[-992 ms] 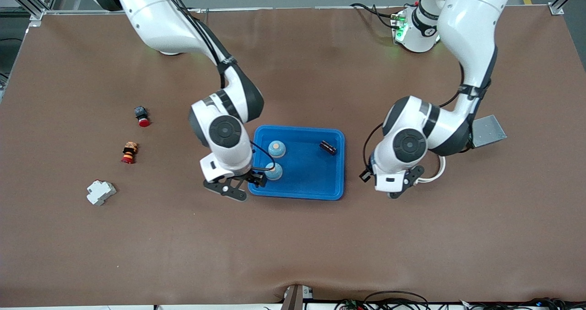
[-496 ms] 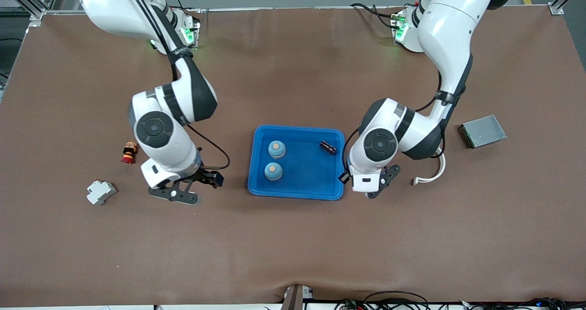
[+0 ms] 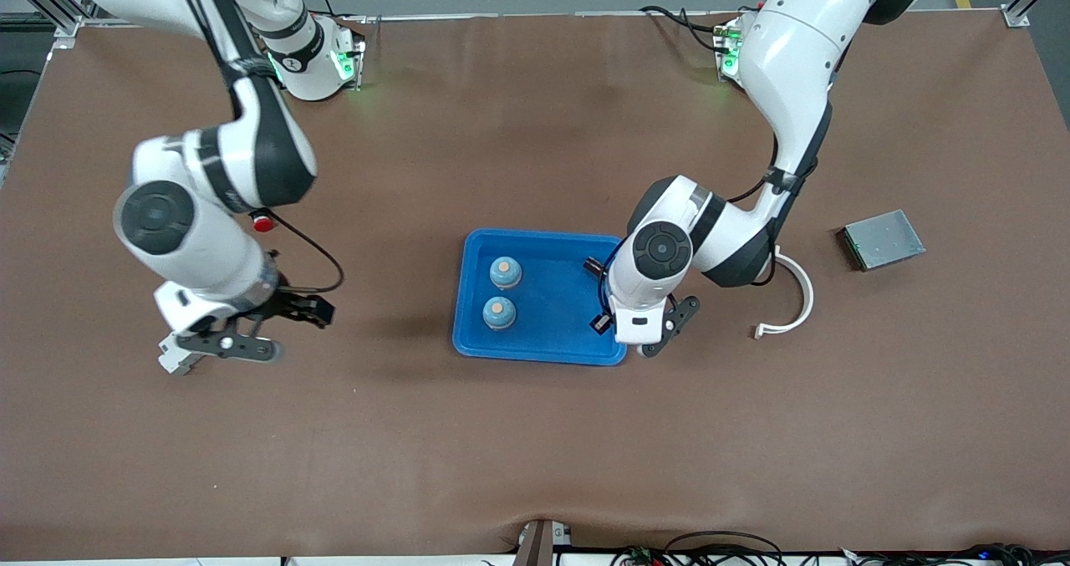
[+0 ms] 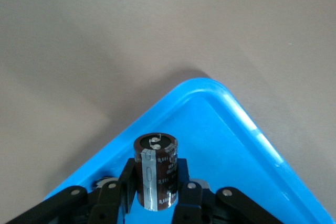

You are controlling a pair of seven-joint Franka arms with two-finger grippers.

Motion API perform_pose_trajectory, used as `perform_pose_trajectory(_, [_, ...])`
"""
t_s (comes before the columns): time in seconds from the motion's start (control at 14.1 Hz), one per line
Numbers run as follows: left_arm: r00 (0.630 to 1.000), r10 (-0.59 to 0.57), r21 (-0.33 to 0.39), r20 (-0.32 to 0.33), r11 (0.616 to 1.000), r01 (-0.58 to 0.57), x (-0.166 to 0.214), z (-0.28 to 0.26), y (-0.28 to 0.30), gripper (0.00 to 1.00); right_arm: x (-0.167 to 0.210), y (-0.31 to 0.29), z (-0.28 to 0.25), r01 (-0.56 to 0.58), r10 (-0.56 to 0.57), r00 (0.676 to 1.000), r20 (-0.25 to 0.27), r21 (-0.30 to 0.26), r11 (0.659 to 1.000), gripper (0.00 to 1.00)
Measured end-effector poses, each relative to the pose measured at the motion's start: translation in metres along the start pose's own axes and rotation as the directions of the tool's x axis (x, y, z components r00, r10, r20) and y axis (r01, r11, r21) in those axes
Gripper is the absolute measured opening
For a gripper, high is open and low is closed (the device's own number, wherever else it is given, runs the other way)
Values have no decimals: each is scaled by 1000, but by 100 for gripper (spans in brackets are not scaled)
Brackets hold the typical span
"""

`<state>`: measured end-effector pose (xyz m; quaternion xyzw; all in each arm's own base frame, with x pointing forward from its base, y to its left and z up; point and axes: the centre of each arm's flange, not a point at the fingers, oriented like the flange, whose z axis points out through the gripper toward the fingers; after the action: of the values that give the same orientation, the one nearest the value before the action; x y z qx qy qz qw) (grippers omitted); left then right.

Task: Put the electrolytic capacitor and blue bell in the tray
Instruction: 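Release the bell in the tray while the left gripper carries the capacitor, then lower the capacitor into the tray and open the left gripper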

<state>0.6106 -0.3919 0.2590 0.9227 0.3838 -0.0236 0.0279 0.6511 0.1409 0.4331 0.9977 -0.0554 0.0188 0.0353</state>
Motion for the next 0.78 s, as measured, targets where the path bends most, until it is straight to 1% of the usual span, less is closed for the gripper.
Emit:
perform_pose_trajectory(0.14, [1000,-19,-28,-1,999,19,-6,10,5,34,2,45,-22,42,-42,999,4,0,999,100])
perform_pose_trajectory(0.21, [1000,-22,-31,1,999,22,-9,15,7,34,2,65,-31,57,-57,998,10,-1,998,100])
perform_pose_trajectory(0.35, [1000,-29,-27,5,999,29,-19,22,10,34,0,94,-45,75,-75,997,20,-1,997,100])
perform_pose_trajectory(0.57, [999,-53,-12,10,999,53,-31,35,11,34,-4,125,-62,84,-84,996,21,1,996,100])
perform_pose_trajectory(0.78, [999,-50,1,13,999,50,-39,45,11,34,-9,158,-74,55,-57,998,35,40,998,100])
